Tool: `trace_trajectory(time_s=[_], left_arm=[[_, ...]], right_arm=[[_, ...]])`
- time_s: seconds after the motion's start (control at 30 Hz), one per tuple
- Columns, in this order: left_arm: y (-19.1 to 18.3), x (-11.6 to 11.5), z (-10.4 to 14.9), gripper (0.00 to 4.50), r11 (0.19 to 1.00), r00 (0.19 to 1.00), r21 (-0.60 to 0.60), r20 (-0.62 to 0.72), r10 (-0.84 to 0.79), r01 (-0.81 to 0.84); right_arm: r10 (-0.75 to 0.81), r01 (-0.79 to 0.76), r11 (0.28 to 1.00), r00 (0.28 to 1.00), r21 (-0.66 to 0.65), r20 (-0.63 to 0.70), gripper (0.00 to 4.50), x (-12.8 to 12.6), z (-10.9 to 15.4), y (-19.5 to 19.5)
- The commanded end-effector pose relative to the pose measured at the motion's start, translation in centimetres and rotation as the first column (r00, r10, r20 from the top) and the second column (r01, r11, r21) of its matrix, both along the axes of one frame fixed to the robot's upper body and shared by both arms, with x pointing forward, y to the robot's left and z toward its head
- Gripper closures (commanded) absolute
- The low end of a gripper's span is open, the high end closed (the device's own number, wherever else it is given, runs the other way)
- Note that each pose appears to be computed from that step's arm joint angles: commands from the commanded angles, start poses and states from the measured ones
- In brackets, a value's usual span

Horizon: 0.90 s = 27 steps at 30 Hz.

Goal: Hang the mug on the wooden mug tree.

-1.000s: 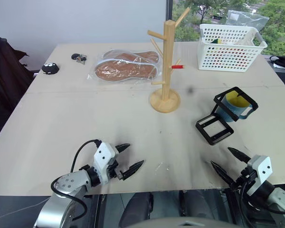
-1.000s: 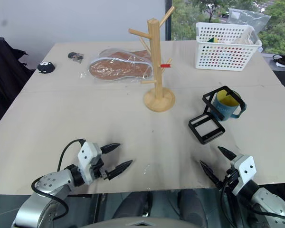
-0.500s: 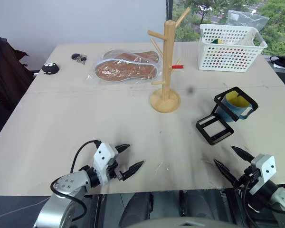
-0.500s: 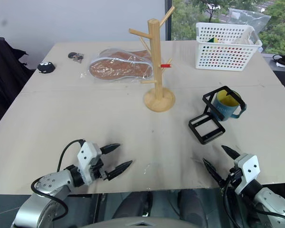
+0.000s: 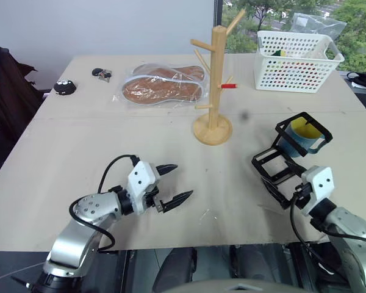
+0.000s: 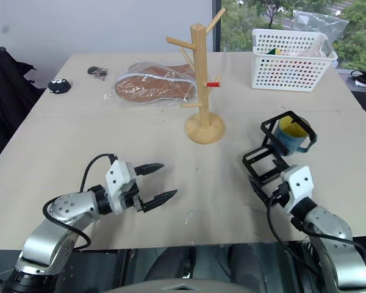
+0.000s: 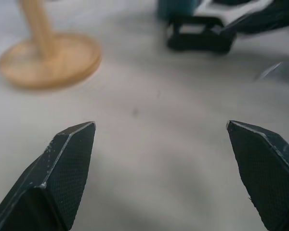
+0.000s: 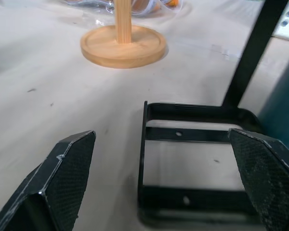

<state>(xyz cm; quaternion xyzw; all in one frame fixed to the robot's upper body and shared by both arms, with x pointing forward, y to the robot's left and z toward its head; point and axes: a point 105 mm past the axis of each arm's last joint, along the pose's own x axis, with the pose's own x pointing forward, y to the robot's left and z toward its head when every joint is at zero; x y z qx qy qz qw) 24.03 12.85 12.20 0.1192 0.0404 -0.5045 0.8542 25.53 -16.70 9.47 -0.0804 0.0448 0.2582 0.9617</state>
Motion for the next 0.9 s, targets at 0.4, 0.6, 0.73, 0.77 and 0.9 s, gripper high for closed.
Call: trace_trajectory(time_s=[0.4, 0.6, 0.73, 0.77, 0.9], left_arm=[[-1.3, -0.5, 3.7, 0.0, 0.988, 0.987, 0.043, 0.054, -0.15, 0.147], [-1.4, -0.6, 3.6, 0.0, 0.987, 0.987, 0.038, 0.049, -0.155, 0.153], [-1.9, -0.5, 4.0, 0.0, 0.984, 0.983, 0.022, 0.057, -0.176, 0.175], [-2.1, -0.6, 4.1, 0.0, 0.982, 0.981, 0.013, 0.059, -0.186, 0.186], [-3.1, -1.0, 4.7, 0.0, 0.968, 0.967, -0.014, 0.053, -0.249, 0.25]], right_arm=[[-0.004, -0.001, 1.0, 0.984, -0.029, -0.177, 3.95, 1.4, -0.9, 1.9], [0.034, -0.038, 0.999, 0.99, -0.022, -0.14, 4.46, 0.8, -0.3, 2.2], [0.05, -0.055, 0.998, 0.988, -0.031, -0.146, 4.46, -1.0, -0.7, 1.9], [0.044, -0.05, 0.998, 0.988, -0.033, -0.15, 4.46, -1.8, -0.7, 1.5], [-0.02, 0.013, 0.999, 0.989, -0.048, -0.149, 4.46, -4.4, -0.3, -0.8]])
